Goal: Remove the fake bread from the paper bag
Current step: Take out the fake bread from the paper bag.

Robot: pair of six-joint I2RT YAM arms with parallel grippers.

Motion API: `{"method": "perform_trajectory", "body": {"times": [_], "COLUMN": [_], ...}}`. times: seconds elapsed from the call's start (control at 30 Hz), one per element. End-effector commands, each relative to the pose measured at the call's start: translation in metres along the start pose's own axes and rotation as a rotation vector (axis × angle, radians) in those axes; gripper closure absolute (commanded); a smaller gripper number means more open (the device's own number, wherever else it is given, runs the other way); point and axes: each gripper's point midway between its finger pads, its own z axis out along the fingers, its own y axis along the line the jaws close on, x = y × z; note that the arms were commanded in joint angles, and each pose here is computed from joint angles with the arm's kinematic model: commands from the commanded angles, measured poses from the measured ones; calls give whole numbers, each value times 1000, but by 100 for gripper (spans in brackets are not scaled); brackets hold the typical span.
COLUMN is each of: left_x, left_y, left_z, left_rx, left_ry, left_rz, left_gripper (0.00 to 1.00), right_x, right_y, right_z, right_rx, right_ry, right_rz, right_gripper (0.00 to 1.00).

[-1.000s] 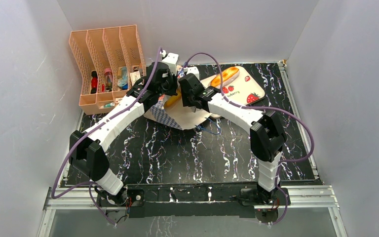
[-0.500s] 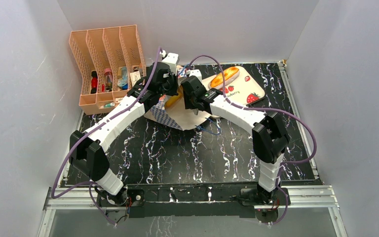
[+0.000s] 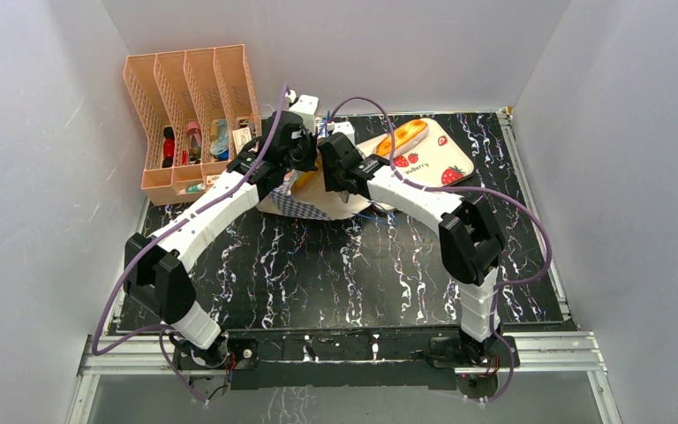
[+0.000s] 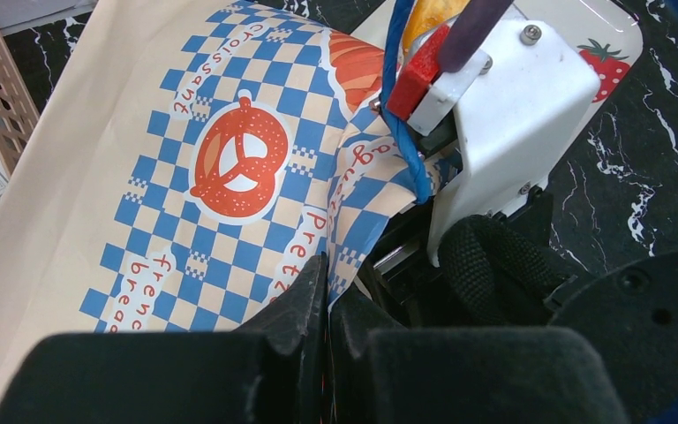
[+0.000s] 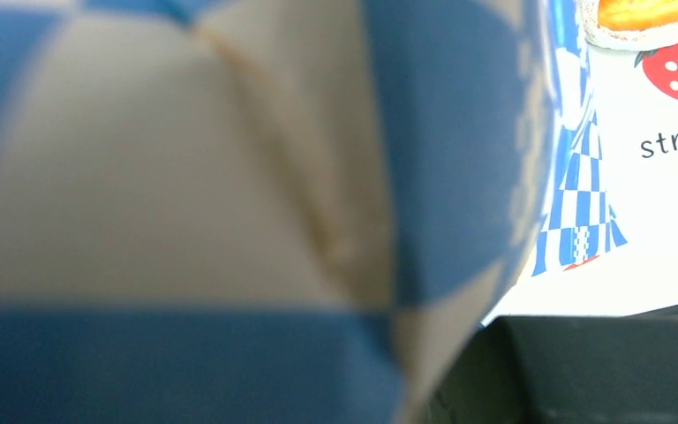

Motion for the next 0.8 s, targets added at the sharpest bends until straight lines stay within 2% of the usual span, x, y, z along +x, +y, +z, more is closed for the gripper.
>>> {"method": "perform_trajectory", "body": {"times": [0.0,0.47,0.7,0.77], "left_x": [-24,-26,-24,-24], "left_y": [-13,-8,-10,-10], "left_z": [-12,-8,-5,-4], "left_rx": [40,0,9,11], "left_ry": [-67,-78,-73,-73], "left_rz": [-8,-35,-41,-42], "left_gripper": [100,100,100,100], "right_x": [-37,-38,-24,-25], "right_y": [-7,-22,-19,-13], "right_z": [-27,-96,-92,-90], "right_rx": [1,-59,-85,-111], "right_ry": [-119,-164,-129,-125], "right_rz": [50,117,93,86], "right_gripper": [100,100,100,93]}}
